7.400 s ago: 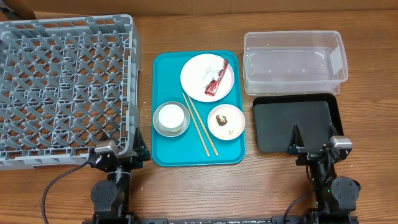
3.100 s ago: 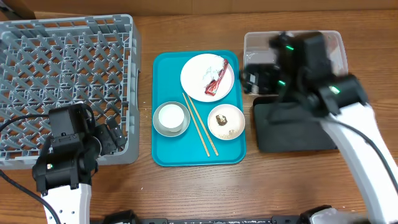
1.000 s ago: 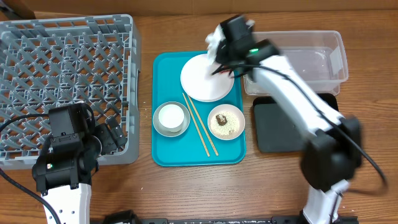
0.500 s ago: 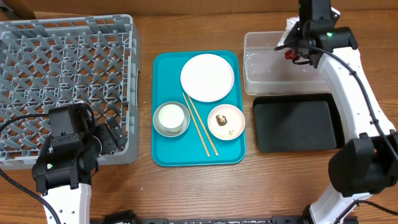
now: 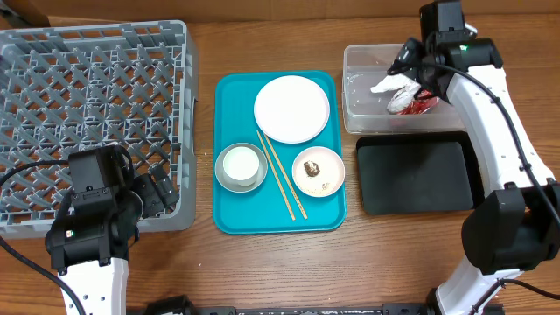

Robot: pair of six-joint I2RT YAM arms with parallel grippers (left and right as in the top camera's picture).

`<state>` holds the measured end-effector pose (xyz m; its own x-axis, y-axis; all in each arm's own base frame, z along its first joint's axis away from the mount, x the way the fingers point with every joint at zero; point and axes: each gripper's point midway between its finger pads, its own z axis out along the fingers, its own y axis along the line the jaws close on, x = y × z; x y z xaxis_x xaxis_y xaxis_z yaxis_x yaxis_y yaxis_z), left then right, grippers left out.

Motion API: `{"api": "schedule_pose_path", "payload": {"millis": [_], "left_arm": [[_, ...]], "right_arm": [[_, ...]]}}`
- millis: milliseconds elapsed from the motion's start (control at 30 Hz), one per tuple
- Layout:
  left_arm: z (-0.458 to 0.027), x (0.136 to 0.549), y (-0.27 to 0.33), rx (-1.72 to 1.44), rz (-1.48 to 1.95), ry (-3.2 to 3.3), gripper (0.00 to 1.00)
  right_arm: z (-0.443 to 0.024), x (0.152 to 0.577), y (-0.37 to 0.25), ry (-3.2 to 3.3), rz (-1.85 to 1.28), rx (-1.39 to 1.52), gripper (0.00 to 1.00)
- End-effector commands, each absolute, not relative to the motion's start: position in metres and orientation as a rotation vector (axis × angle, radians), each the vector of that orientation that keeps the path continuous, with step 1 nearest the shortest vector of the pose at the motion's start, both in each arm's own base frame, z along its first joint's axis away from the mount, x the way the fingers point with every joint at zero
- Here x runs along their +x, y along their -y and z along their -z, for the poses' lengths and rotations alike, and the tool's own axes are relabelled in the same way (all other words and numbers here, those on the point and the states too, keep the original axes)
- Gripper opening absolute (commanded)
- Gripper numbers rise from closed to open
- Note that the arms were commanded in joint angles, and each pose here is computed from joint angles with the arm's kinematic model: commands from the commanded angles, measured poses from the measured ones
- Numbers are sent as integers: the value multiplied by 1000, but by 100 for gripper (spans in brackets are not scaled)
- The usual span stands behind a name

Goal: Sort waste into correct bins and load items into the dishwasher
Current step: 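Carry the wrapper and tissue right and drop into the clear bin, then grasp the small bowl with rice scraps using the right gripper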

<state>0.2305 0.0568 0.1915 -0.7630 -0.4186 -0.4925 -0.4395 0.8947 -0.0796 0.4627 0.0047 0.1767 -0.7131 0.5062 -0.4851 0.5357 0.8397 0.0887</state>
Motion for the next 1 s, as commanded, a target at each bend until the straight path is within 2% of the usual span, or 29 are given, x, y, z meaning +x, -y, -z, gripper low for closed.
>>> {"api": "schedule_pose_path", "payload": {"millis": [0, 100, 333, 500, 600, 667, 967], "left_arm": [[-201, 235, -56, -632, -30, -2514, 100], [-201, 235, -56, -632, -30, -2515, 100], [-201, 235, -56, -632, -29, -2515, 100], [-201, 235, -56, -632, -30, -2514, 100], [-201, 235, -56, -632, -30, -2515, 100], [-201, 235, -56, -632, -29, -2515, 100], [-199, 233, -55, -633, -25, -2525, 100]], "right_arm": [[-236, 445, -15, -2476, -26, 631, 100], [-250, 416, -26, -2550, -87, 517, 100], [-261, 341, -30, -2684, -127, 484, 100], [-263, 310, -61, -2678, -345, 272, 100], [-252, 291, -92, -2694, -507, 26, 100], [-237, 281, -108, -2731, -570, -35, 99], [-175, 277, -204, -2775, -579, -398, 85]]}}
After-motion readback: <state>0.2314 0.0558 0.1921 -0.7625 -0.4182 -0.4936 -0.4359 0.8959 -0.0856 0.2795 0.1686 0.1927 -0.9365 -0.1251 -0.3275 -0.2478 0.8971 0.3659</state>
